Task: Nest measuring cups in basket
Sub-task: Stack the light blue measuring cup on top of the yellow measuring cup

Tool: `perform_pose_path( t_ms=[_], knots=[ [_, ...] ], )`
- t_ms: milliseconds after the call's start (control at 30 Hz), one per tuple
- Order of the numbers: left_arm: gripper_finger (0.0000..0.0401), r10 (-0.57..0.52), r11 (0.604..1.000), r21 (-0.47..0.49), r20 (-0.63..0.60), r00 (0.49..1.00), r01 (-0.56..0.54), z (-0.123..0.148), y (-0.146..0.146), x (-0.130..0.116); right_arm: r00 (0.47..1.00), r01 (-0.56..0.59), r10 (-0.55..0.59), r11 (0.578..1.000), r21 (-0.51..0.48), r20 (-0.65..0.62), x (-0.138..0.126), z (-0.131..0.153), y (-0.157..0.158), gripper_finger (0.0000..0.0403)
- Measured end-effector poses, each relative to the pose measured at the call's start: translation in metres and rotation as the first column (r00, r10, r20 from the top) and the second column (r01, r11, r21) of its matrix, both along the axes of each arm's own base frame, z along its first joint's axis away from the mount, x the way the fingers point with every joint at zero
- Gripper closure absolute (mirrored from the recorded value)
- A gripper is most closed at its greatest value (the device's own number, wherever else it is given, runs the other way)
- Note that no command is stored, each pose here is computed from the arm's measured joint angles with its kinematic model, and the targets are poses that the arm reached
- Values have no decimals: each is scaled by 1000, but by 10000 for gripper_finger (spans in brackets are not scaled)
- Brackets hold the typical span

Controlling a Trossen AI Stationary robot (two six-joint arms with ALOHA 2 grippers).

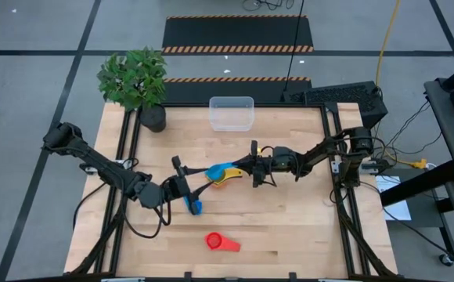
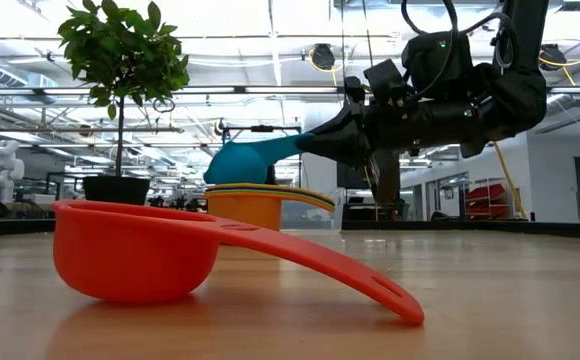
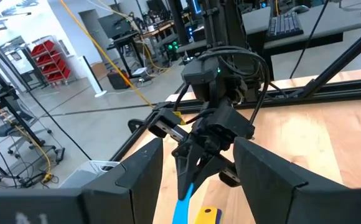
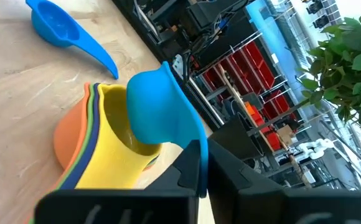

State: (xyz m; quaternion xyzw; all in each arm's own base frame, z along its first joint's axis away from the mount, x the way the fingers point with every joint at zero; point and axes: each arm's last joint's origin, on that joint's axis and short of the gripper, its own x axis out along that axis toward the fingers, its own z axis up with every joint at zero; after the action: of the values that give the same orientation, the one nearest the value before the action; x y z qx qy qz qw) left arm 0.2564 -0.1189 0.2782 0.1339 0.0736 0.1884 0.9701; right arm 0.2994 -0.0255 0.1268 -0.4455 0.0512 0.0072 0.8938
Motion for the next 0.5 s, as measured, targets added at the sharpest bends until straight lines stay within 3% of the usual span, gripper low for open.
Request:
perform_pose_path(
  t_ms=[500],
  knots=[
    [203,0,1000,0,0,1000,0,0,0,0,1000,5,-4,999,34,-24,0,-2,0,332]
  ],
)
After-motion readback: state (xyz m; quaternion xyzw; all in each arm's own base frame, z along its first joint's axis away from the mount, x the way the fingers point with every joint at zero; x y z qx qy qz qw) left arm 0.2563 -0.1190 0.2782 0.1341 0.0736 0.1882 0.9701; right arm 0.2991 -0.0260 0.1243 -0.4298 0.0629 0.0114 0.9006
